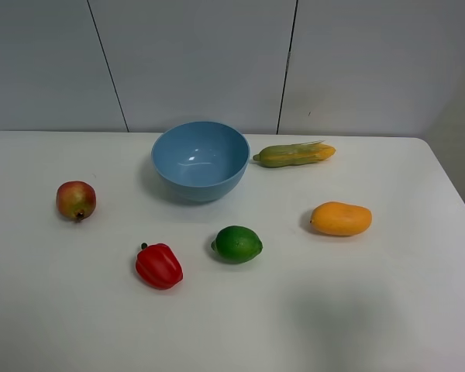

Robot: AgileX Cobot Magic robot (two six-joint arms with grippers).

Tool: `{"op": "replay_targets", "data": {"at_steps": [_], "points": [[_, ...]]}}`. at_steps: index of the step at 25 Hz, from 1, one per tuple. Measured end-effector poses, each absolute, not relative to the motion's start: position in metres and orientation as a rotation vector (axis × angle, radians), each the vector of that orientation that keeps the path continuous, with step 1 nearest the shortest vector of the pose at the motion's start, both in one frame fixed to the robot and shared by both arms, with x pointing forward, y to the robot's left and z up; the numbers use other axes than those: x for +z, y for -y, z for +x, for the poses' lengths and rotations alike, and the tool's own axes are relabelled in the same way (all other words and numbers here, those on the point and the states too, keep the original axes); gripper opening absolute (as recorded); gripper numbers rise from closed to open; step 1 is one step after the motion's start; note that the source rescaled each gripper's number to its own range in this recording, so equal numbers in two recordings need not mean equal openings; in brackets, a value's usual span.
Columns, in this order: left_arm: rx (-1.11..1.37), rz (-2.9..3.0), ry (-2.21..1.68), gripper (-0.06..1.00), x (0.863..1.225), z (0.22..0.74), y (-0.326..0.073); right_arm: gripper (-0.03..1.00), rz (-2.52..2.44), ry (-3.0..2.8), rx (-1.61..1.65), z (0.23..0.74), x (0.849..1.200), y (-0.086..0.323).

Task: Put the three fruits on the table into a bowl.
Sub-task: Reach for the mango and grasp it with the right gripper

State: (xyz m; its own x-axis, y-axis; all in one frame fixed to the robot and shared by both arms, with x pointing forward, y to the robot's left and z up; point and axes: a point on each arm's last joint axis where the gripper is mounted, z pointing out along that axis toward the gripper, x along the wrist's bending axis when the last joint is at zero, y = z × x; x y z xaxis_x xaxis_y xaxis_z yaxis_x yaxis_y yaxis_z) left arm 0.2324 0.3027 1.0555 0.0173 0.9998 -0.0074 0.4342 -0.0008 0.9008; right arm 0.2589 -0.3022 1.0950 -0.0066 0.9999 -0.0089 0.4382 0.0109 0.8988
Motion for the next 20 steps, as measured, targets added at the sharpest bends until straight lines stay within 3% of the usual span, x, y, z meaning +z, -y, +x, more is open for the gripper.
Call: {"op": "replay_targets", "data": {"at_steps": [5, 11, 15, 20], "points": [[0.946, 1.538, -1.518, 0.44, 1.056, 0.232, -0.303, 0.95, 1.488, -1.765, 0.815, 0.318, 1.13, 0.294], [0.946, 1.538, -1.518, 0.44, 1.056, 0.232, -0.303, 0.87, 1.337, -2.05, 0.65, 0.4, 1.144, 0.267], [0.946, 1.538, -1.518, 0.44, 1.056, 0.232, -0.303, 0.85, 1.222, -2.283, 0.474, 0.473, 1.122, 0.245], [0.946, 1.538, -1.518, 0.44, 1.056, 0.232, -0.303, 0.72, 1.104, -2.542, 0.278, 0.519, 1.065, 0.231]]}}
